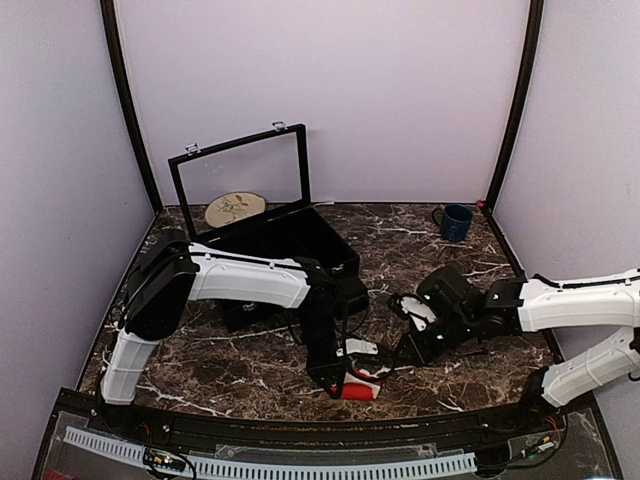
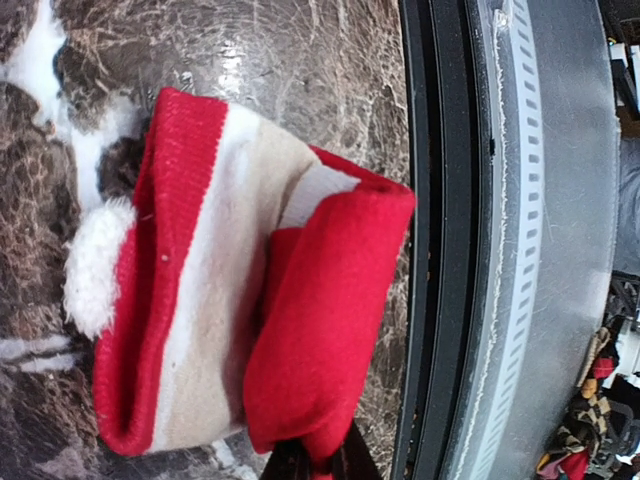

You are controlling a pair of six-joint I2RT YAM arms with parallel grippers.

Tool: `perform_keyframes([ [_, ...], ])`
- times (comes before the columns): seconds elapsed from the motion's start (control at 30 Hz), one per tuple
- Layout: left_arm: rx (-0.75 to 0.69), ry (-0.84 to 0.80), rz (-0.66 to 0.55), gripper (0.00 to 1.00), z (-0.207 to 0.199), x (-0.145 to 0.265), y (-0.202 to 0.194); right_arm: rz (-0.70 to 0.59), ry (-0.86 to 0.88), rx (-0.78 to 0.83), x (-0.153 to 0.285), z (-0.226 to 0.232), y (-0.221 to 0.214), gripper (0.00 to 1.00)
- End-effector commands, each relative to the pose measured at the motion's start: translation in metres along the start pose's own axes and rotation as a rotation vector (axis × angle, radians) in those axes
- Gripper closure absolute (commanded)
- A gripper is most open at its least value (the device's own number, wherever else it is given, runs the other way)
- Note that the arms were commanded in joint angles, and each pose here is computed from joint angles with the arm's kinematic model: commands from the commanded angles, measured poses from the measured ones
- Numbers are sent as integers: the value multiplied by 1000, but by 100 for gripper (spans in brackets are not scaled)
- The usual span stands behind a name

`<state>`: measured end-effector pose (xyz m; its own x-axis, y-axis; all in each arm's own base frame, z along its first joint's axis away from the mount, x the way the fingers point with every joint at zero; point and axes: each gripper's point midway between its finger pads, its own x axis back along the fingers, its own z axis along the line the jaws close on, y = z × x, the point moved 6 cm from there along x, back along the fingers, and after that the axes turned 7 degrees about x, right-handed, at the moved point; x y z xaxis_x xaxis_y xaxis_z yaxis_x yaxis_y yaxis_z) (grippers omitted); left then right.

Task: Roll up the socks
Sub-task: Roll the sock at the center of the board.

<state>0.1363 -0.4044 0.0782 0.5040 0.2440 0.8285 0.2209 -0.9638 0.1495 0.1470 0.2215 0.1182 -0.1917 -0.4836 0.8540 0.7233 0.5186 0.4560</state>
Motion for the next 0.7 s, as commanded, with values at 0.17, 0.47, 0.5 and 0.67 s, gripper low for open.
perform_keyframes([
  [0.17,107,-43,26,92,36,-5,-1,-118,-158,104,9,33,-4,72],
  [0.47,120,-96,17,92,38,-9,1,-104,-225,198,8,62,-24,73],
  [0.5,121,-99,18,92,38,-9,1,-104,-226,211,8,65,-26,73],
  [0.67,117,-116,13,92,38,-10,3,-99,-238,341,4,89,-30,72],
])
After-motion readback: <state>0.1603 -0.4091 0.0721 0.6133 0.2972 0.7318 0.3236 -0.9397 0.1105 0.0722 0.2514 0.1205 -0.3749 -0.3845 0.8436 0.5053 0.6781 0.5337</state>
